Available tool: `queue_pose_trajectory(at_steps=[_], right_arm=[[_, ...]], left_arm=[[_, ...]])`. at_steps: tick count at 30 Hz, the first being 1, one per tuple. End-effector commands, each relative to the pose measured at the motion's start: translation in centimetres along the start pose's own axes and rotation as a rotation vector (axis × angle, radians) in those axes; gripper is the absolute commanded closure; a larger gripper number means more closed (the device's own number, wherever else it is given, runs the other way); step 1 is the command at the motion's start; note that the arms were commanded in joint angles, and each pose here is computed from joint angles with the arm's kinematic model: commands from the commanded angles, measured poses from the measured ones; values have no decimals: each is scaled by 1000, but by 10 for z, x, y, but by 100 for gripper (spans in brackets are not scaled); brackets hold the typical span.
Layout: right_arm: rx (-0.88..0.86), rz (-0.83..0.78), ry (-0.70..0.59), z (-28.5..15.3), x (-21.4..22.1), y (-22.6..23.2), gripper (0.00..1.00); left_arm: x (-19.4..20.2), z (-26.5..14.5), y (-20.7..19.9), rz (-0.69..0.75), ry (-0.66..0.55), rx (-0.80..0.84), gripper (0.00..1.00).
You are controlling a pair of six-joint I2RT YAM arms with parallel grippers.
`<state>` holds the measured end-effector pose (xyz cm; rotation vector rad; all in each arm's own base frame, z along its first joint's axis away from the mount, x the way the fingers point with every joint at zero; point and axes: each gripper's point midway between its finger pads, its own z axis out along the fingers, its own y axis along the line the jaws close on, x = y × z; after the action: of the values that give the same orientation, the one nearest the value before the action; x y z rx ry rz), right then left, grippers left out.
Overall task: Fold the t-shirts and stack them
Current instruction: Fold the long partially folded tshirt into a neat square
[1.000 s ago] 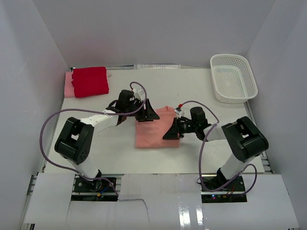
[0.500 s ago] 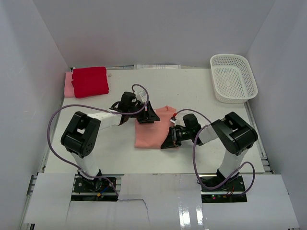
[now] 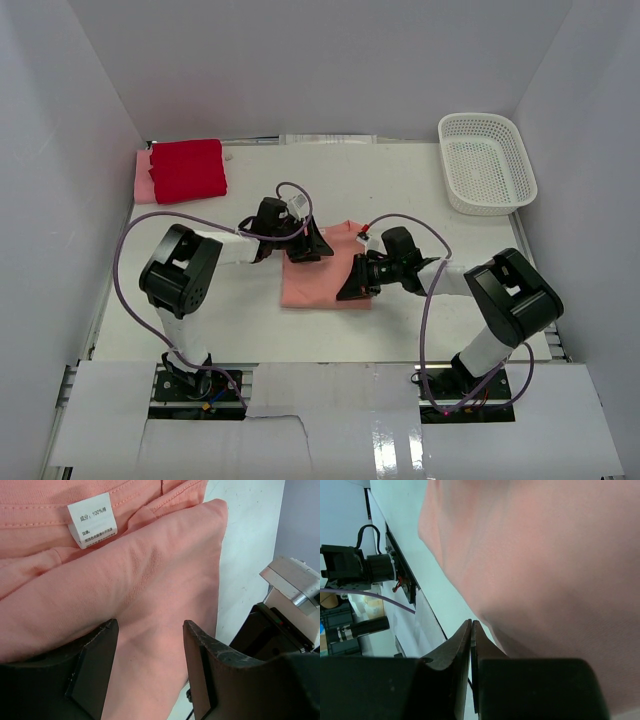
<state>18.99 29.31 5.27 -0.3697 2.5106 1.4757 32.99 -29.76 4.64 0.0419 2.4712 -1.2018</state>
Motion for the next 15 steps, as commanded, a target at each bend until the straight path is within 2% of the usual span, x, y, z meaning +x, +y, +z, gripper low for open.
queue_pose_trajectory(at_steps=[1, 5, 10, 12, 15], right_arm=[[28, -26, 2, -2, -2, 0, 92], [14, -46, -17, -6, -8, 10, 92], [28, -107, -47, -18, -21, 27, 92], [36, -123, -52, -23, -22, 32, 92], [40, -155, -81, -31, -30, 43, 91]], left_arm=[[3, 2, 14, -6, -31, -45, 34], [-1, 0, -1, -12, -36, 20, 34], [-27, -36, -50, 55, -139, 97, 32], [-35, -54, -62, 73, -185, 89, 31], [-39, -70, -59, 71, -217, 18, 28]])
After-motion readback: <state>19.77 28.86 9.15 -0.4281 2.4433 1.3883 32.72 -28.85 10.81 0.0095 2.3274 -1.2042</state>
